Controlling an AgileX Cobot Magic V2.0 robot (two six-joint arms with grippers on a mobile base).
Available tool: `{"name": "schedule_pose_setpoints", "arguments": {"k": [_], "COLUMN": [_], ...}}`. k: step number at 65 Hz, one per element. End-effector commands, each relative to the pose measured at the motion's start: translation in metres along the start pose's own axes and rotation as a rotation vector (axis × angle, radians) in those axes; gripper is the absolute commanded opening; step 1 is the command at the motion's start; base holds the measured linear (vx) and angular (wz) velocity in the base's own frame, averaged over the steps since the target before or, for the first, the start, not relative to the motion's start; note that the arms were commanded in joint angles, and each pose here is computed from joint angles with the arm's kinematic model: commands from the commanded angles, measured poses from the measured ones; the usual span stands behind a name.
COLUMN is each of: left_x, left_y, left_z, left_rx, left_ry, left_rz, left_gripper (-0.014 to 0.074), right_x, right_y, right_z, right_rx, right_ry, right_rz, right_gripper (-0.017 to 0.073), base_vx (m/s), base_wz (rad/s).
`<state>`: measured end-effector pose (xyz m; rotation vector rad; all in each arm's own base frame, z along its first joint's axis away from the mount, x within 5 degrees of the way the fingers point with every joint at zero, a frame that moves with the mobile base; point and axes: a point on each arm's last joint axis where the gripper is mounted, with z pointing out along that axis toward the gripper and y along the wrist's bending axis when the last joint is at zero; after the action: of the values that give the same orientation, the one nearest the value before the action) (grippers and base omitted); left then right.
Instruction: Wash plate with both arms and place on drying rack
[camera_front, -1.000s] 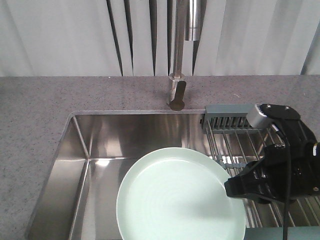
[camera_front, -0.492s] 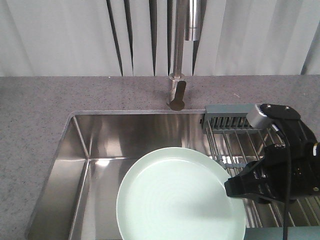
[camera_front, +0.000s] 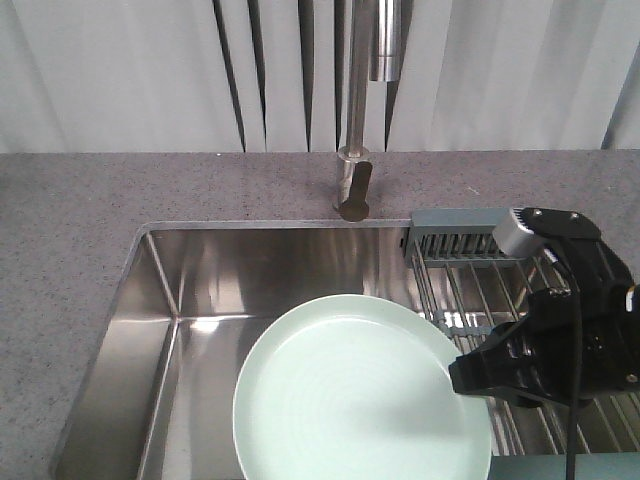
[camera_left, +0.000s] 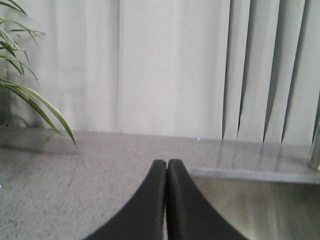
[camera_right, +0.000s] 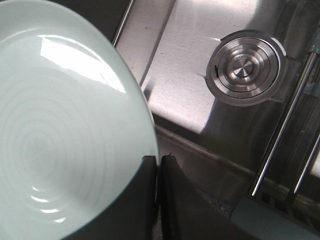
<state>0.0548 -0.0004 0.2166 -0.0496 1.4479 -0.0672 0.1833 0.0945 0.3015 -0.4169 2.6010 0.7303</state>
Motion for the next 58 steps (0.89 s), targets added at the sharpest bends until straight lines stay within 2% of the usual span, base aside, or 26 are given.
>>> {"name": "schedule_pose_setpoints", "arguments": {"k": [1, 8, 17, 30, 42, 58], "left_x": [-0.038, -0.063, -0.093, -0.121, -0.126, -0.103], "left_y": [-0.003, -0.005, -0.007, -0.010, -0.010, -0.008], "left_z": [-0.004, -0.004, 0.005, 0.034, 0.066, 0.099], "left_rx": [0.015, 0.016, 0.010, -0.008, -0.023, -0.037], "left_ry": [-0.173, -0.173, -0.093, 0.126, 0.296, 0.449], "left_rz": [-0.046, -0.046, -0.045, -0.044, -0.038, -0.038], "left_gripper": [-0.0006, -0.0006, -0.0006, -0.0006, -0.0006, -0.0006], "right_x": [-0.008, -0.008, -0.008, -0.008, -0.008, -0.008], "right_y": [0.007, 0.007, 0.007, 0.007, 0.007, 0.007], "right_z": [-0.011, -0.011, -0.011, -0.011, -0.011, -0.011], "right_rx": [-0.025, -0.025, -0.025, -0.025, -0.025, -0.025], "right_ry": [-0.081, -0.081, -0.081, -0.081, -0.081, -0.081], "right_rz": [-0.010, -0.010, -0.010, -0.010, -0.010, -0.010], "right_gripper": [-0.0007, -0.0007, -0.0007, -0.0007, -0.0007, -0.0007], "base_vx": [0.00, 0.00, 0.00, 0.00, 0.00, 0.00], "base_wz": [0.00, 0.00, 0.00, 0.00, 0.00, 0.00]}}
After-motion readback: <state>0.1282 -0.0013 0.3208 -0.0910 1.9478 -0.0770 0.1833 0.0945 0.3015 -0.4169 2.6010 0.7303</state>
